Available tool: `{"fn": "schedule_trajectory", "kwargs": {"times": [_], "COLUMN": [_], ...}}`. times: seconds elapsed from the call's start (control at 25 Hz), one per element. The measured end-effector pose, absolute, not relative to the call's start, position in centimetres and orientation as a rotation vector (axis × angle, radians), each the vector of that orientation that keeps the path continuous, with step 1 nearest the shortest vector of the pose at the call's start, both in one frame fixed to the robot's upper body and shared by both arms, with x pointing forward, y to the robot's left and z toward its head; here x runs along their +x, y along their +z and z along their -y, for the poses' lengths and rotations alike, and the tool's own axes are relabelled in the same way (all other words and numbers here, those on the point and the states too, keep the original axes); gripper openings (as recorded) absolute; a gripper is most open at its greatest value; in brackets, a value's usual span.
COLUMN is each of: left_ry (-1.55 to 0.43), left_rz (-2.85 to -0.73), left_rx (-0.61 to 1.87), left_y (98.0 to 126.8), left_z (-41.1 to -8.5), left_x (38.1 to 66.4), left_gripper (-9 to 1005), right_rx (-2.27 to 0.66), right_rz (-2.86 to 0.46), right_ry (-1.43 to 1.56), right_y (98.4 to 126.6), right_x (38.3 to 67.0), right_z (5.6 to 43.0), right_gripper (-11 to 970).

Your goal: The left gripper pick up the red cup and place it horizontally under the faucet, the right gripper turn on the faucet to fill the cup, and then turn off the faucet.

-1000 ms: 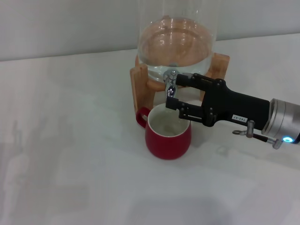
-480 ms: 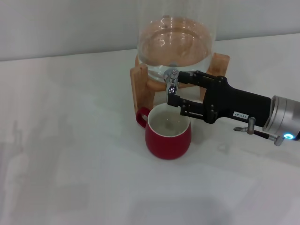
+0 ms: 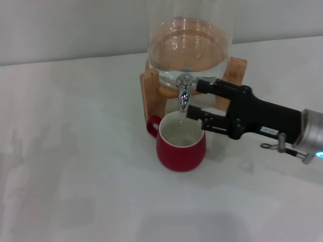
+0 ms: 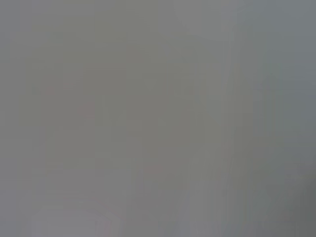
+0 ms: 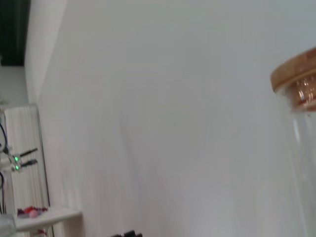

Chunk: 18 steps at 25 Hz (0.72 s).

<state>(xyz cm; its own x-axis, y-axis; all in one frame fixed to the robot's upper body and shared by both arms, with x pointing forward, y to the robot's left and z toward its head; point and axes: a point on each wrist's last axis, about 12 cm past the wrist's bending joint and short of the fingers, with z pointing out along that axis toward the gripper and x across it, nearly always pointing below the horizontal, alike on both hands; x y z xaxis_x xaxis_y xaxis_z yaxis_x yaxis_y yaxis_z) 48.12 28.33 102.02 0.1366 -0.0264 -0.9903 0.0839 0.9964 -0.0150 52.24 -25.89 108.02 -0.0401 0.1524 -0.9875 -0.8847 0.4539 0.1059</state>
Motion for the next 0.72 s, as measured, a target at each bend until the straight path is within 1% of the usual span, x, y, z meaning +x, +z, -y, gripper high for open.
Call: {"fn": "schedule_trajectory", "kwargs": {"times": [0.28,0.72], "left_ry": [-0.077,-0.058], "left_rz": [-1.432,-1.451], "left_rx": [0.046,0.023], "left_y": [102.0,101.7], "left_z": [-28.4,-28.9], "left_x": [48.1,48.1], "left_gripper": [457,458], "right_rx": [-0.637,-0.475], "right_rz": [-1.313,-1.318], "right_ry": [0.921,0.745], "right_y": [108.6,109.4], "right_x": [51.5,52.5], "right_z": [28.4,32.2], "right_gripper": [749,750]}}
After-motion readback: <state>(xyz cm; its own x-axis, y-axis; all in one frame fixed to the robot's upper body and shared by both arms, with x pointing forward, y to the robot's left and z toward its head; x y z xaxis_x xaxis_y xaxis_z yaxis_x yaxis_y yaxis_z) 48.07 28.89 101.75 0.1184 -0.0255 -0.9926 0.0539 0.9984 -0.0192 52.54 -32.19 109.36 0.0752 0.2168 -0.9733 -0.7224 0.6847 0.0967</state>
